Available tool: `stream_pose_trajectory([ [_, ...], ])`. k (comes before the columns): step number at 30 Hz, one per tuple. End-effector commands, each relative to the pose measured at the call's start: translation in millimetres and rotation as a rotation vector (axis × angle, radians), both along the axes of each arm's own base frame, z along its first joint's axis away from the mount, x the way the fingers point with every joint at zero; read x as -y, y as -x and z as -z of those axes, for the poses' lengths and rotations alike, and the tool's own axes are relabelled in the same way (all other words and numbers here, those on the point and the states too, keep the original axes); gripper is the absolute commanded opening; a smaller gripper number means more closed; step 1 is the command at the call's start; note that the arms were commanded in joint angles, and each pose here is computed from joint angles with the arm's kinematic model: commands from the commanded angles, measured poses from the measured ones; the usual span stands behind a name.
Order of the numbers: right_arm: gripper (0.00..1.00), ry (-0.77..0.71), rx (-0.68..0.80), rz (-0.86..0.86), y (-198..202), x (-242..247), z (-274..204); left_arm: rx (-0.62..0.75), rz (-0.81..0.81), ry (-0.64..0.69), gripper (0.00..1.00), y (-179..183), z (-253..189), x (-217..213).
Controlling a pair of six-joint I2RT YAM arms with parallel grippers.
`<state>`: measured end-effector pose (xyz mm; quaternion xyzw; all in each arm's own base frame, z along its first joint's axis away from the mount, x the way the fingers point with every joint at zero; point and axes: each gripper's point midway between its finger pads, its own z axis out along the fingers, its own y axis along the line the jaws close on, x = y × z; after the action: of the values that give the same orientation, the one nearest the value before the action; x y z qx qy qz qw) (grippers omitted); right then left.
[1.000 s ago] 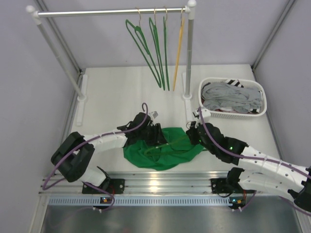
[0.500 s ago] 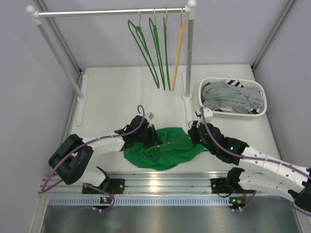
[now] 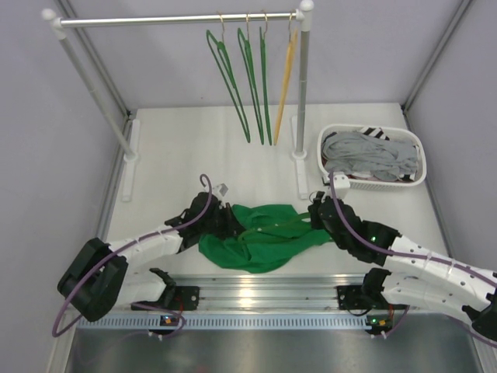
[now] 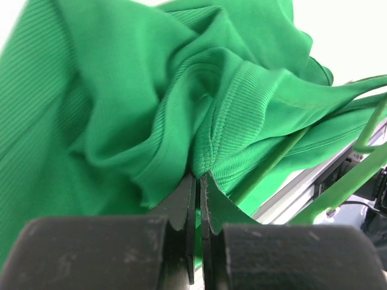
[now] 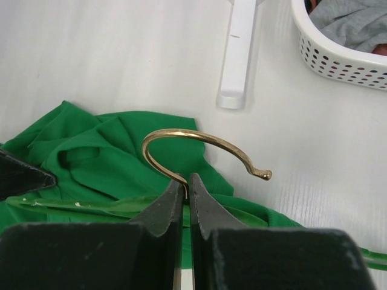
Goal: Place the tank top on the hanger
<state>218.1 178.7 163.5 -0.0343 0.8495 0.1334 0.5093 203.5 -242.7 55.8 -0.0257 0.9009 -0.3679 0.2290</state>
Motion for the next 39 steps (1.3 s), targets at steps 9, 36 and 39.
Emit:
stream_pose_trajectory([
  [9,0.0,0.018,0.018,0.148,-6.3,23.0,-10.7,0.002,-0.043,-0.056,0.0,13.3,1.6,-28.4],
  [36,0.0,0.022,0.01,0.148,-6.6,23.5,-8.7,0.14,-0.009,0.045,0.0,3.1,-82.9,-17.0],
  [39,0.0,0.011,0.011,0.137,-7.2,19.4,-10.8,0.172,0.022,0.08,0.0,0.3,-97.1,-9.2],
])
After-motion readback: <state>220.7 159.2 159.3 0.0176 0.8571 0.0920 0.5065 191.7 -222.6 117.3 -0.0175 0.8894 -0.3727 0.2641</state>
